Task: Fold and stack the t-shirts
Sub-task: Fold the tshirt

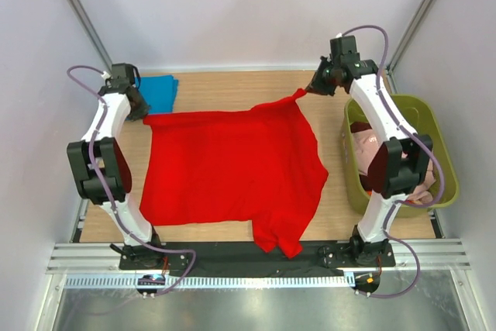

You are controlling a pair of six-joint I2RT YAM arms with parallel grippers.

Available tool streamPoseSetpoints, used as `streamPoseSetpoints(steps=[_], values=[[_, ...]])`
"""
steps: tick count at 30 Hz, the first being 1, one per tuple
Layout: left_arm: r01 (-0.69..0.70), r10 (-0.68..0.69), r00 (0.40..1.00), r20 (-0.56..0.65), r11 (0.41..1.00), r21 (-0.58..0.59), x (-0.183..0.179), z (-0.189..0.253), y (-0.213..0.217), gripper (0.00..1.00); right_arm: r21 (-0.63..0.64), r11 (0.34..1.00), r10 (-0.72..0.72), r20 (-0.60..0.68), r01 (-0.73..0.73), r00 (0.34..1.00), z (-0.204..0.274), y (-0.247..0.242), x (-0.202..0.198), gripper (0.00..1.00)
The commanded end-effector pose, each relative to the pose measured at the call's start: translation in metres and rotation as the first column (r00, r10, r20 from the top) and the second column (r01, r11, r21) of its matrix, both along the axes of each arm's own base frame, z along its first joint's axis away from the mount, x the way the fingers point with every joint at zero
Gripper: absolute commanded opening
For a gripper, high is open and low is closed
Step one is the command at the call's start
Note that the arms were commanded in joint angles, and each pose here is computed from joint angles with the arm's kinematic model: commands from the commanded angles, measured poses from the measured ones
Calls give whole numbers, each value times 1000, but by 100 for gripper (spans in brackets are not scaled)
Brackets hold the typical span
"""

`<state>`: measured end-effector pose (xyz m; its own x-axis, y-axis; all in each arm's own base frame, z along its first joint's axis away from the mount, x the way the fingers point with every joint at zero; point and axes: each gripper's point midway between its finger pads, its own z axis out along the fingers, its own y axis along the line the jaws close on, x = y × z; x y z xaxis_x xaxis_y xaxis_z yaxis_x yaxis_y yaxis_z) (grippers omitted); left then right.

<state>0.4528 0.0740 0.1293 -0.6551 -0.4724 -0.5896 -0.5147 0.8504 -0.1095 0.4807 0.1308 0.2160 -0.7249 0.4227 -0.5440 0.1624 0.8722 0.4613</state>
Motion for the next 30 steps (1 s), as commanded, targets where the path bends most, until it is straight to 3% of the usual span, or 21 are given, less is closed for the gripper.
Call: streamPoseSetpoints(steps=[1, 11, 30], values=[[-46, 46, 997, -69, 999, 1, -40, 5, -1, 0, 0, 1000, -28, -55, 28, 998, 9, -6, -39, 1], [-59, 57, 967, -247, 998, -1, -92, -33, -6, 0, -17, 1000, -9, -166, 6, 986, -20, -14, -97, 1], [-81, 91, 923, -375, 996, 44, -110, -71, 2, 0, 0, 1000, 3, -343, -3, 939, -90, -14, -153, 1]])
